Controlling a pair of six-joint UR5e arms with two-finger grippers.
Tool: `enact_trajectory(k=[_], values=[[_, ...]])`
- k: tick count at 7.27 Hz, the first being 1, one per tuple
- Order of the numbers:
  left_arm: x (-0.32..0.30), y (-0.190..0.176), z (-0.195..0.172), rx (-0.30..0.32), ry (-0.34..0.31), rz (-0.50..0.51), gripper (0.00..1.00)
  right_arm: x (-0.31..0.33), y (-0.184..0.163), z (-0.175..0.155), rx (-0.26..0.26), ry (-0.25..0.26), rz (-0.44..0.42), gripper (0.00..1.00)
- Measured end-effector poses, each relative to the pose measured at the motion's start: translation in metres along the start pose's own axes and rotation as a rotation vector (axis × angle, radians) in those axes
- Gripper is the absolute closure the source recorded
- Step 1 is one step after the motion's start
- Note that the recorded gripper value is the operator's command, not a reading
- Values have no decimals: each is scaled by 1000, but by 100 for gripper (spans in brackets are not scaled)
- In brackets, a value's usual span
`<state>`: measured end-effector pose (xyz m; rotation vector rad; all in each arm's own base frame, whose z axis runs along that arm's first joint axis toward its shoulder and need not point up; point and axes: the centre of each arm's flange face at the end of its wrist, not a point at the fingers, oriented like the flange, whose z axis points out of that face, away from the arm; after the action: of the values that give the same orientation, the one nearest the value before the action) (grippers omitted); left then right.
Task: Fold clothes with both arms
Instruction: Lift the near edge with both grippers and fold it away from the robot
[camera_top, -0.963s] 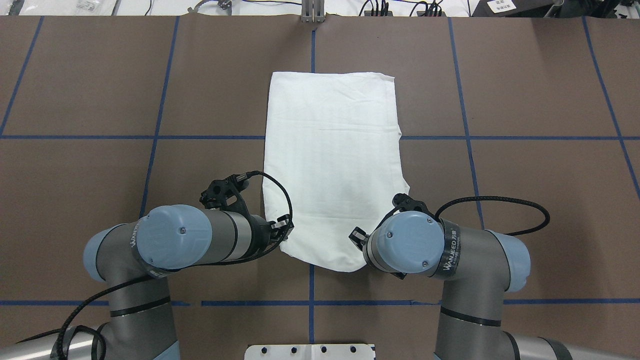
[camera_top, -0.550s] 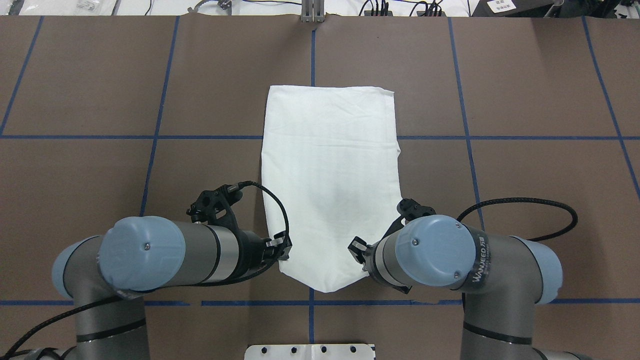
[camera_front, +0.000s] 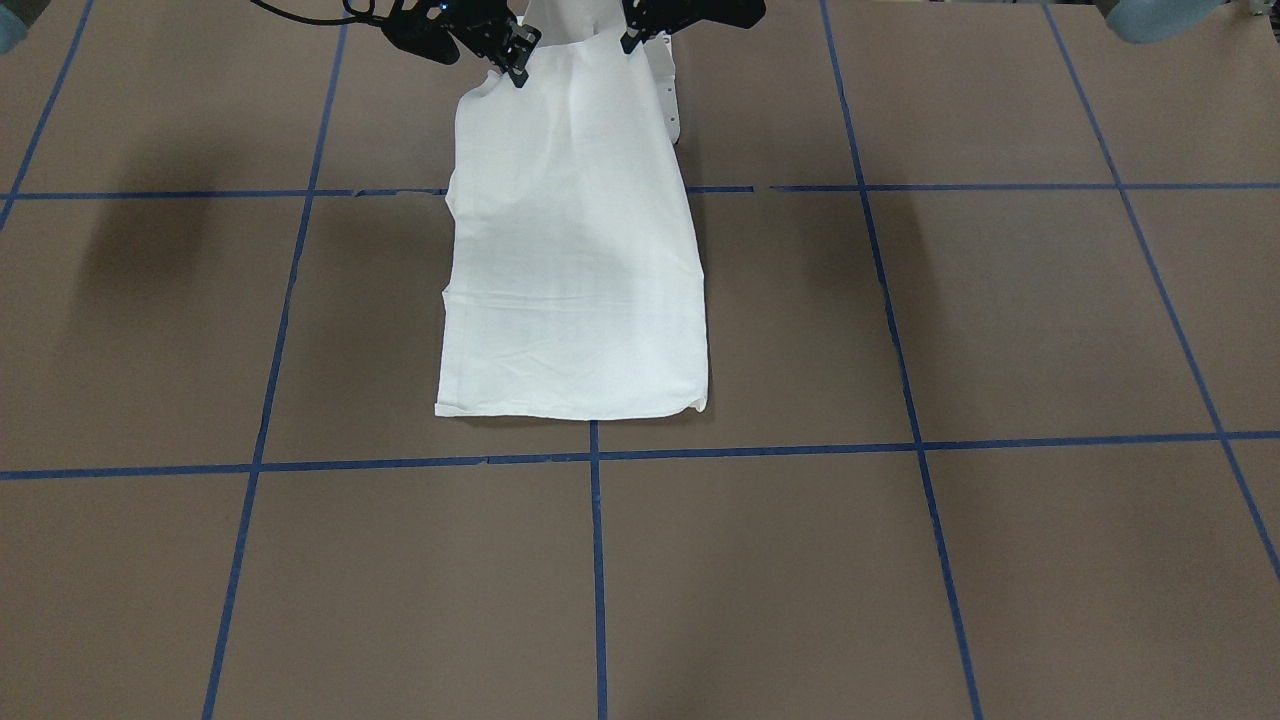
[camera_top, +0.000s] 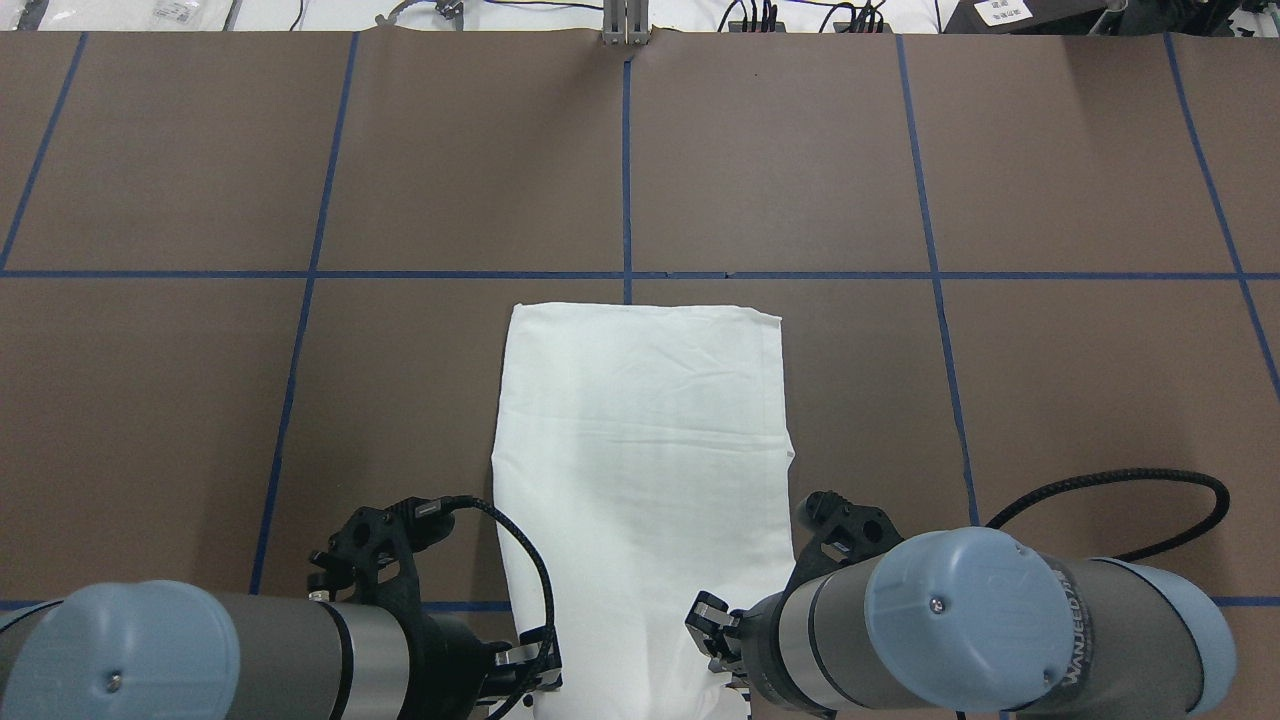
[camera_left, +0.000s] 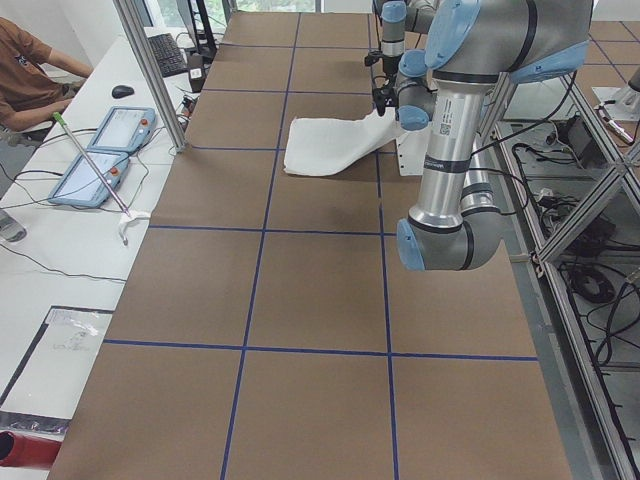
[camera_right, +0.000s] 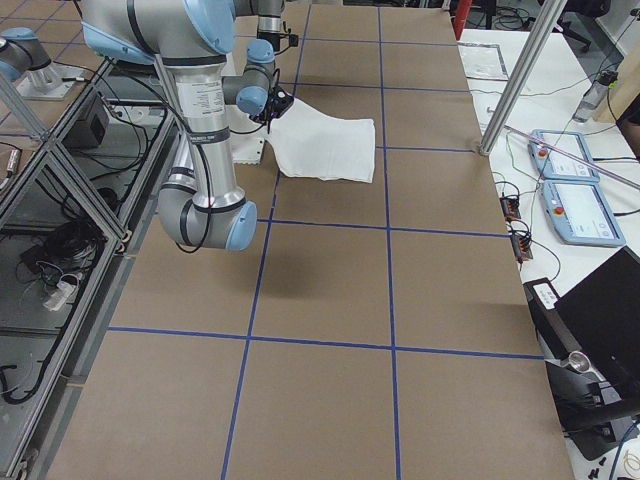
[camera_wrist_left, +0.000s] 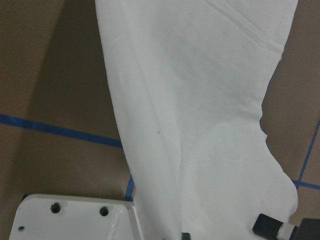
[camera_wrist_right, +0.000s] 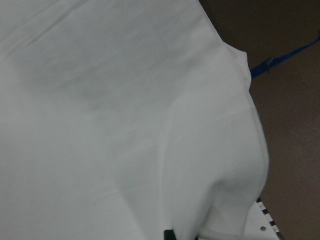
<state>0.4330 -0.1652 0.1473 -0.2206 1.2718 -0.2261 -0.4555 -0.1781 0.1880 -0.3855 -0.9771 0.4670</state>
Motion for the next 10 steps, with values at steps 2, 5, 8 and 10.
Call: enact_trajectory(k=[2,5,8,10], values=[[1,-5,1,14,-18,-4,100,-9,-25,2,46,-4,26,100],[31,-77,6,158,8,-18,100,-31,-92,7,162,-7,36,100],[37,-184,16,285,7,-20,100,-78,-145,22,253,-6,29,100],[25,-223,36,314,4,-22,100,-91,-174,12,296,-14,33,100]])
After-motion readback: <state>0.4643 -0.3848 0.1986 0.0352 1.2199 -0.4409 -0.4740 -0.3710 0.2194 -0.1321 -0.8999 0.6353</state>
